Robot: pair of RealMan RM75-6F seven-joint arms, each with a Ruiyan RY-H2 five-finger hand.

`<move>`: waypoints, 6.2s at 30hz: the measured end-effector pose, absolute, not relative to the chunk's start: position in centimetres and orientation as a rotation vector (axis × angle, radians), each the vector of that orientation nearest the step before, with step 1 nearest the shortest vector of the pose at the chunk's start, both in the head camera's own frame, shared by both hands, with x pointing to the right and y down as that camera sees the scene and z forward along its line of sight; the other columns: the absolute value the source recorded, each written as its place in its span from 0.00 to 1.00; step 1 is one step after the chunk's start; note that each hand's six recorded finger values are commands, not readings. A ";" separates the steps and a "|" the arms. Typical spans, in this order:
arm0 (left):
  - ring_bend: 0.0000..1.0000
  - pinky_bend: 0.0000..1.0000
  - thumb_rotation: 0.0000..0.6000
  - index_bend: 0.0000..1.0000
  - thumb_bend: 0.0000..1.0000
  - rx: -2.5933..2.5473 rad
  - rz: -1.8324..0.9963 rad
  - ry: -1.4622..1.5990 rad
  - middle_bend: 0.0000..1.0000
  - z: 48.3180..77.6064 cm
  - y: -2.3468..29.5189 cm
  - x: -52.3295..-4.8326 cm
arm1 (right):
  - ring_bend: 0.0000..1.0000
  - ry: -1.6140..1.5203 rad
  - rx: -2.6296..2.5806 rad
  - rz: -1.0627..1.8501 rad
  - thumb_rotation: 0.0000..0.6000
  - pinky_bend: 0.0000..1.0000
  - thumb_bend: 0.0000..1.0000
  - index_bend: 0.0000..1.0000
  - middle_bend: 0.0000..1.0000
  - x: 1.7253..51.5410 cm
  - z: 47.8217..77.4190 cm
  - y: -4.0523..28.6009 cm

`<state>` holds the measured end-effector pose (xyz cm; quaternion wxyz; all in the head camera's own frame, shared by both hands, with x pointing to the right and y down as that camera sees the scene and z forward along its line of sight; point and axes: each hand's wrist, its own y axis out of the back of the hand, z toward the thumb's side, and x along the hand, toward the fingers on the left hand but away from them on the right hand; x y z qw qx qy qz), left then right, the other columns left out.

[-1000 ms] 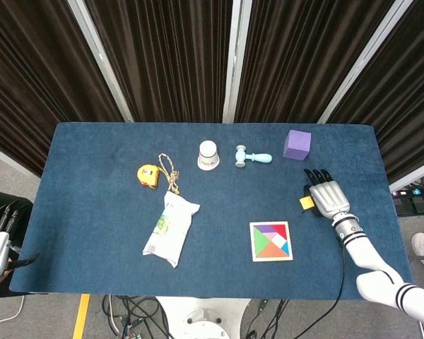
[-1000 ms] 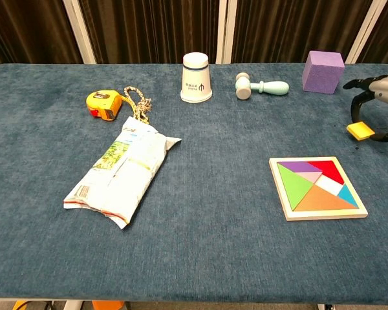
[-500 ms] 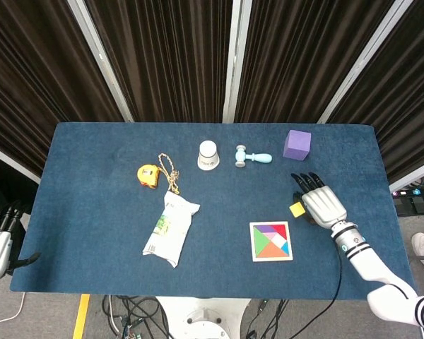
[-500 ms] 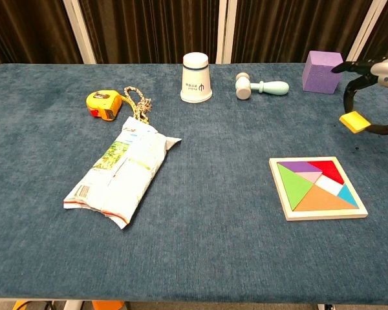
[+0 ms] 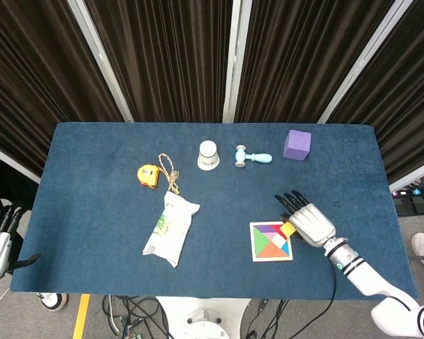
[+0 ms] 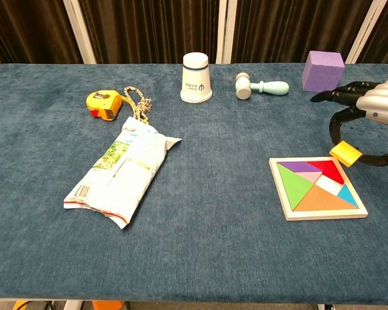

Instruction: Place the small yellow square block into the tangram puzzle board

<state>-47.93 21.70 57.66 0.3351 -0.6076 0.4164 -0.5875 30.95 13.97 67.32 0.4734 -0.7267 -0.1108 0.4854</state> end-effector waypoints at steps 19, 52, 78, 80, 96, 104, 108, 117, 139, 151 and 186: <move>0.00 0.04 1.00 0.09 0.00 -1.586 -1.531 1.098 0.02 57.7 22.0 -48.2 | 0.00 -0.178 -1.804 1.170 1.00 0.00 0.23 0.54 0.00 29.4 68.8 16.0; 0.00 0.04 1.00 0.09 0.00 -1.585 -1.530 1.110 0.02 57.6 22.0 -48.6 | 0.00 -0.147 -1.793 1.192 1.00 0.00 0.19 0.24 0.00 29.2 69.5 15.8; 0.00 0.04 1.00 0.09 0.00 -1.603 -1.531 1.113 0.02 57.9 22.2 -48.6 | 0.00 -0.297 -1.899 1.210 0.95 0.00 0.95 0.45 0.00 31.2 67.4 15.5; 0.00 0.04 1.00 0.09 0.00 -1.603 -1.533 1.112 0.02 58.0 22.2 -48.6 | 0.00 -0.297 -1.905 1.216 0.92 0.00 0.96 0.45 0.00 31.3 67.6 15.7; 0.00 0.04 1.00 0.09 0.00 -1.603 -1.540 1.113 0.02 58.1 22.2 -48.8 | 0.00 -0.301 -1.895 1.241 0.84 0.00 0.95 0.39 0.00 30.9 69.1 15.5; 0.00 0.04 1.00 0.09 0.00 -1.604 -1.542 1.113 0.02 58.0 22.2 -48.9 | 0.00 -0.282 -1.890 1.252 0.84 0.00 0.94 0.38 0.00 30.6 69.6 15.4; 0.00 0.04 1.00 0.09 0.00 -1.606 -1.539 1.104 0.02 58.1 22.1 -48.8 | 0.00 -0.266 -1.888 1.254 0.84 0.00 0.94 0.38 0.00 30.5 69.7 15.2; 0.00 0.04 1.00 0.09 0.00 -1.608 -1.539 1.105 0.02 58.1 22.1 -48.7 | 0.00 -0.252 -1.898 1.247 0.84 0.00 0.94 0.37 0.00 30.0 69.9 15.4; 0.00 0.04 1.00 0.09 0.00 -1.607 -1.544 1.111 0.02 58.2 22.3 -48.9 | 0.00 -0.223 -1.909 1.225 0.85 0.00 0.94 0.40 0.00 29.5 69.6 16.4; 0.00 0.04 1.00 0.09 0.00 -1.608 -1.547 1.112 0.02 58.2 22.4 -49.0 | 0.00 -0.228 -1.909 1.214 0.91 0.00 0.94 0.41 0.00 29.4 69.4 16.6; 0.00 0.04 1.00 0.09 0.00 -1.609 -1.542 1.112 0.02 58.2 22.3 -49.0 | 0.00 -0.247 -1.887 1.262 0.91 0.00 0.94 0.44 0.00 30.9 69.7 17.0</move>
